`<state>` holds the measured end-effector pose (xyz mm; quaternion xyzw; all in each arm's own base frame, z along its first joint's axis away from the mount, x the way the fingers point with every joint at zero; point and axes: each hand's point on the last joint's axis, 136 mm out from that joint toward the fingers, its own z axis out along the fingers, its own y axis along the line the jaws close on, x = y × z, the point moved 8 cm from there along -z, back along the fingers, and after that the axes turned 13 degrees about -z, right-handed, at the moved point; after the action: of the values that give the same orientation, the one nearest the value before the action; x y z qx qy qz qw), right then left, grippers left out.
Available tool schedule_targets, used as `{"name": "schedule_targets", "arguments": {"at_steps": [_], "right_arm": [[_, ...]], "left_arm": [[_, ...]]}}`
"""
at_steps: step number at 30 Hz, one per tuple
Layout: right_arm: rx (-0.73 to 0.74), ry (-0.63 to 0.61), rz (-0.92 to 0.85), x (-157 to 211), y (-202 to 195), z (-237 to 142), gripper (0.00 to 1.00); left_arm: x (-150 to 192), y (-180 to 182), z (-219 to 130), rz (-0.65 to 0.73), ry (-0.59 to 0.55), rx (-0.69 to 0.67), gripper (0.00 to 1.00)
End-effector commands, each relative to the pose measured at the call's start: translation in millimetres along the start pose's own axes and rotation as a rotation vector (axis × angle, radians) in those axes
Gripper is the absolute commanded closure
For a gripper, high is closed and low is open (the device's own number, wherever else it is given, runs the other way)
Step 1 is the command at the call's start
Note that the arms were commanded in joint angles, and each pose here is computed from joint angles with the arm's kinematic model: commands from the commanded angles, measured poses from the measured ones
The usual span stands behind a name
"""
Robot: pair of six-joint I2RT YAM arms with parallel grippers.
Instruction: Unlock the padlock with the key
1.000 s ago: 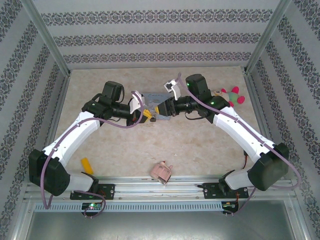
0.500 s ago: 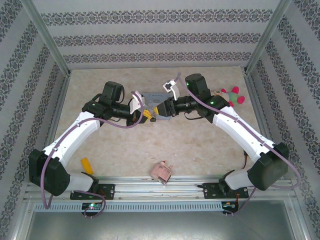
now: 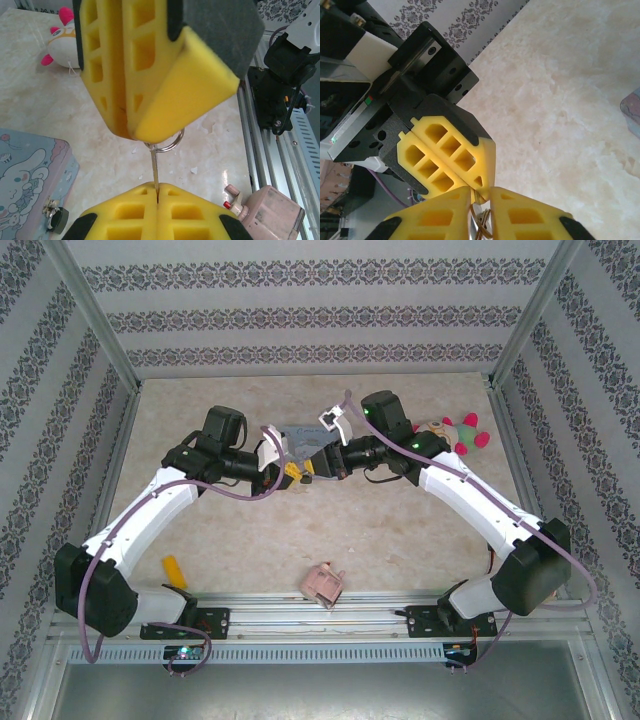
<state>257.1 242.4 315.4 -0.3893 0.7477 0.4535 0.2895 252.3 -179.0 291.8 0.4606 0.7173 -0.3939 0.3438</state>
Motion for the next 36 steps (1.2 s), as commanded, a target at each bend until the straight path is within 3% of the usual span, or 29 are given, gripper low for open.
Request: {"name": "schedule_targets", "arguments": {"at_steps": [1, 5, 9, 10, 12, 14, 21, 27, 30, 36], "right_arm": [[-0.011, -0.004, -0.037, -3.7, 5.9, -0.4, 0.88], [-0.008, -0.022, -0.038, -1.8, 4.7, 0.5, 1.00], [-0.004, -0.057, -0.042, 1.3, 4.0, 0.0, 1.00], [0.001, -0.069, -0.044, 2.0, 3.6, -0.9, 1.00], [0.016, -0.100, -0.043, 3.8, 1.9, -4.1, 1.00], [0.032, -0.141, -0.038, 5.2, -0.6, -8.9, 1.00], [0.096, -0.325, 0.004, 11.5, -16.4, -27.6, 1.00], [0.132, -0.498, 0.046, 11.3, -28.6, -38.1, 1.00], [0.096, -0.562, 0.042, 4.0, -28.9, -39.4, 1.00], [0.010, -0.620, 0.068, -10.1, -31.7, -35.6, 1.00]], "left_arm": [[-2.5, -7.9, -2.2, 0.045, -0.021, 0.007, 1.00], [-5.2, -7.0, -2.3, 0.041, -0.041, 0.002, 1.00], [-9.3, -5.8, -2.9, 0.037, -0.084, -0.015, 1.00], [-10.4, -5.0, -3.2, 0.030, -0.095, -0.023, 0.94], [-14.1, -3.5, -4.4, 0.011, -0.126, -0.039, 0.59], [-19.4, -1.2, -5.7, -0.016, -0.172, -0.055, 0.43], [-38.0, 15.2, -15.8, -0.226, -0.420, -0.142, 0.33], [-44.8, 26.7, -20.7, -0.430, -0.590, -0.066, 0.31], [-44.4, 34.2, -15.9, -0.505, -0.633, -0.006, 0.32], [-47.3, 40.2, -6.1, -0.529, -0.633, 0.105, 0.32]]}}
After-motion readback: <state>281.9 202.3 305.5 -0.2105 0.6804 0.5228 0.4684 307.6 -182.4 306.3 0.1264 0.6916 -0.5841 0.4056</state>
